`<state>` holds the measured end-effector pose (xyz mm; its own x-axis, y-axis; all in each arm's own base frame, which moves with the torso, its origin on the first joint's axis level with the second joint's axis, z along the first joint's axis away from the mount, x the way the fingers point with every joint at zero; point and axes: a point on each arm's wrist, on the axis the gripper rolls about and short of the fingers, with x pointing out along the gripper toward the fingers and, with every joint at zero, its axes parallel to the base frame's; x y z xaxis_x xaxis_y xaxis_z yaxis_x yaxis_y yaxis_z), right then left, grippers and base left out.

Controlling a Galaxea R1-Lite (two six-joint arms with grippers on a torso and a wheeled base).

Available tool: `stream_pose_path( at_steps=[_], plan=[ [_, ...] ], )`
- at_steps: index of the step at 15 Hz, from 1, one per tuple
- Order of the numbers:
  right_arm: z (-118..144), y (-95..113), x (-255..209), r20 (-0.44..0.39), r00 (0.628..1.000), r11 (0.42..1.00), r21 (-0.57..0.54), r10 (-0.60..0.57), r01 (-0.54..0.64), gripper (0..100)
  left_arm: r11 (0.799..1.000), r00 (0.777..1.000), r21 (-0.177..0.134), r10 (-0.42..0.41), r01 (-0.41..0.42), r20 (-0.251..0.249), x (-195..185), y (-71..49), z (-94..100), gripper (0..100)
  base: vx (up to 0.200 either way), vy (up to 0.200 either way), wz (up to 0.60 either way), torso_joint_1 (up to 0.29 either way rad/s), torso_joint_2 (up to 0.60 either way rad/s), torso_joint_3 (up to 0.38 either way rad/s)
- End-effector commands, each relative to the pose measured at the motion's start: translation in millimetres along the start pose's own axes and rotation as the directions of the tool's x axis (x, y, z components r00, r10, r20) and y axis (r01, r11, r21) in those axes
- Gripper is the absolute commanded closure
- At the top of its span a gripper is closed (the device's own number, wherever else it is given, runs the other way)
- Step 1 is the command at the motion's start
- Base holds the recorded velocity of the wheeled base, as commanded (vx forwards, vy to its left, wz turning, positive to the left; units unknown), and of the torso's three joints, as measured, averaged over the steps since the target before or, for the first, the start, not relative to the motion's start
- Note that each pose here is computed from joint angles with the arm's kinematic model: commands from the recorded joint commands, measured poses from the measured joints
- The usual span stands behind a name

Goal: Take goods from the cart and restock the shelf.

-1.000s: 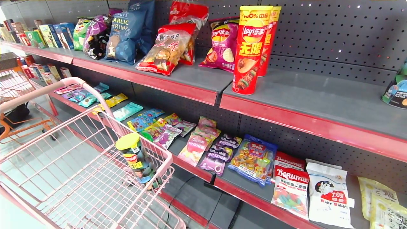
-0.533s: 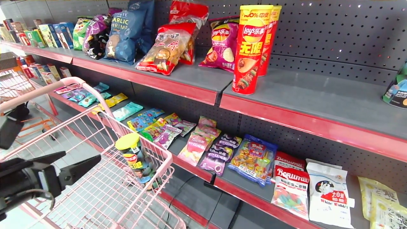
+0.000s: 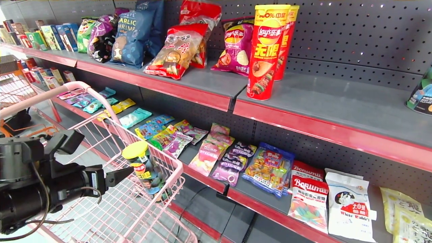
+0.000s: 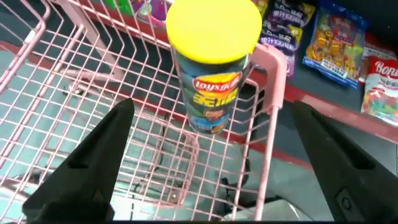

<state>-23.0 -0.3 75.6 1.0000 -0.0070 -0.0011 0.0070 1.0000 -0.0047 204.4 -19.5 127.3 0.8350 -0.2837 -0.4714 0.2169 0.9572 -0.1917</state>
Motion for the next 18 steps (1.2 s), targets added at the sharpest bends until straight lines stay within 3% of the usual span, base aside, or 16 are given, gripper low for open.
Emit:
stream_pose_path(
  at_steps=[1,9,12,15,18],
  plan=[
    [0.0,0.0,0.0,0.000,1.000,1.000,0.000,0.001,-0.001,0,1.000,0.999,-0.011,0.003,-0.003,-0.043,18.3,4.8,-6.2,0,0.000,0.000,0.00,0.000,0.00,0.000],
    [0.0,0.0,0.0,0.000,1.000,1.000,-0.001,0.001,-0.001,0,1.000,1.000,-0.004,-0.003,0.003,0.002,56.6,14.7,-13.7,0,0.000,0.000,0.00,0.000,0.00,0.000],
    [0.0,0.0,0.0,0.000,1.000,1.000,-0.001,0.002,-0.002,0,0.999,0.999,0.002,-0.049,0.049,0.015,68.6,16.4,-17.1,0,0.000,0.000,0.00,0.000,0.00,0.000],
    [0.0,0.0,0.0,0.000,1.000,1.000,-0.001,0.002,-0.002,0,0.998,0.998,0.007,-0.062,0.062,-0.002,78.2,14.7,-23.1,0,0.000,0.000,0.00,0.000,0.00,0.000],
    [0.0,0.0,0.0,0.000,1.000,1.000,-0.001,0.002,-0.002,0,0.997,0.997,0.021,-0.075,0.074,0.020,89.1,13.2,-26.4,0,0.000,0.000,0.00,0.000,0.00,0.000]
  ],
)
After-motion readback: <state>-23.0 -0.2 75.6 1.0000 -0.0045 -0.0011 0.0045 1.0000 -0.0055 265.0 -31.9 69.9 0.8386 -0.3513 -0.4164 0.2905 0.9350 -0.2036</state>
